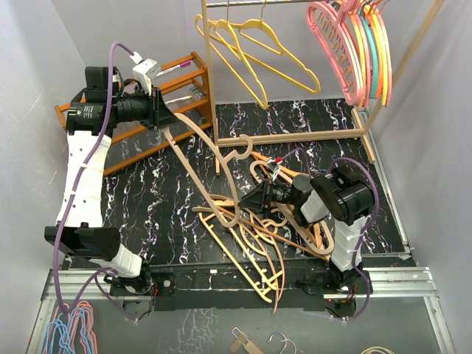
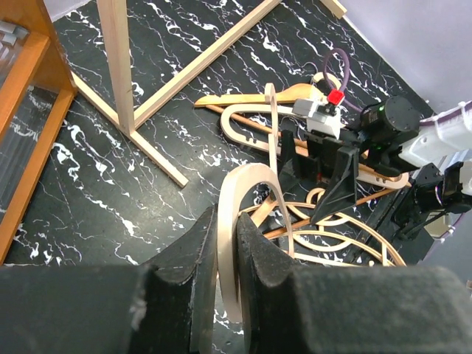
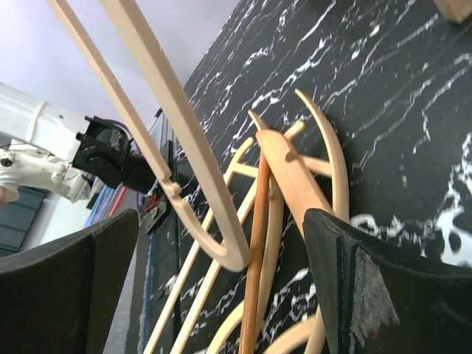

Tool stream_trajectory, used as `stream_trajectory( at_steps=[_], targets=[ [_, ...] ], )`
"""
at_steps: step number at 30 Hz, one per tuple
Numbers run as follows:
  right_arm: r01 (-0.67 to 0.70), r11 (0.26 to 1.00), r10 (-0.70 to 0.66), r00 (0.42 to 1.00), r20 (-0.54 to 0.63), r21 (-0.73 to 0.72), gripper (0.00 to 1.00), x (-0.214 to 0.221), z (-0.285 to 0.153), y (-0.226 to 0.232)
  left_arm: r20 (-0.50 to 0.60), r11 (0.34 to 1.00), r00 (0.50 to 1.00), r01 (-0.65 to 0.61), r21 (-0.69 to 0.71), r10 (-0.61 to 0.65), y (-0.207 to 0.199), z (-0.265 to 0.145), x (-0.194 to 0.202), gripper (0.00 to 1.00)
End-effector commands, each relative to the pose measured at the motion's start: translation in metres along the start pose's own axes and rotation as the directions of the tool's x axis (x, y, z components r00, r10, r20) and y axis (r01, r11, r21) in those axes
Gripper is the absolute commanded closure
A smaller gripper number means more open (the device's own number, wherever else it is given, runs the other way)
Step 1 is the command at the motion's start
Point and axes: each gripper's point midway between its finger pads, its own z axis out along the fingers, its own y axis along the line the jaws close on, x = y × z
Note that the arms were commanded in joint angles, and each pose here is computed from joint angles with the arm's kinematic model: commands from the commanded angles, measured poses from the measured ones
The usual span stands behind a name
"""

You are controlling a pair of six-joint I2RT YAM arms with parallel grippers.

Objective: Organize the hangers
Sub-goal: Pick up the hanger at the center of the board.

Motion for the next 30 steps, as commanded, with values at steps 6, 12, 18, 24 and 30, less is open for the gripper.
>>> stream_trajectory(
  at_steps=[6, 12, 18, 24, 30],
  targets=[
    [0.466, 0.879, -0.425, 0.863, 0.275, -0.103, 0.02, -0.060, 0.036, 0.039, 0.034, 1.000, 0.999, -0.007, 0.016, 0.006, -0.014, -0.014, -0.011, 1.00],
    [0.424, 0.883, -0.381, 0.898, 0.220, -0.199, 0.18, -0.046, 0.048, 0.050, 0.040, 1.000, 0.999, -0.020, 0.002, 0.020, -0.012, -0.014, -0.011, 1.00],
    [0.382, 0.896, -0.352, 0.922, 0.162, -0.229, 0.41, -0.026, 0.035, 0.059, 0.041, 0.997, 0.997, -0.060, -0.056, 0.062, 0.001, -0.013, -0.011, 1.00],
    [0.347, 0.906, -0.326, 0.938, 0.121, -0.244, 0.53, -0.013, 0.028, 0.062, 0.045, 0.993, 0.995, -0.084, -0.088, 0.088, 0.010, -0.011, -0.014, 1.00],
    [0.331, 0.911, -0.304, 0.942, 0.141, -0.247, 0.54, -0.018, 0.034, 0.068, 0.046, 0.993, 0.996, -0.078, -0.089, 0.083, 0.011, -0.009, -0.013, 1.00]
  ],
)
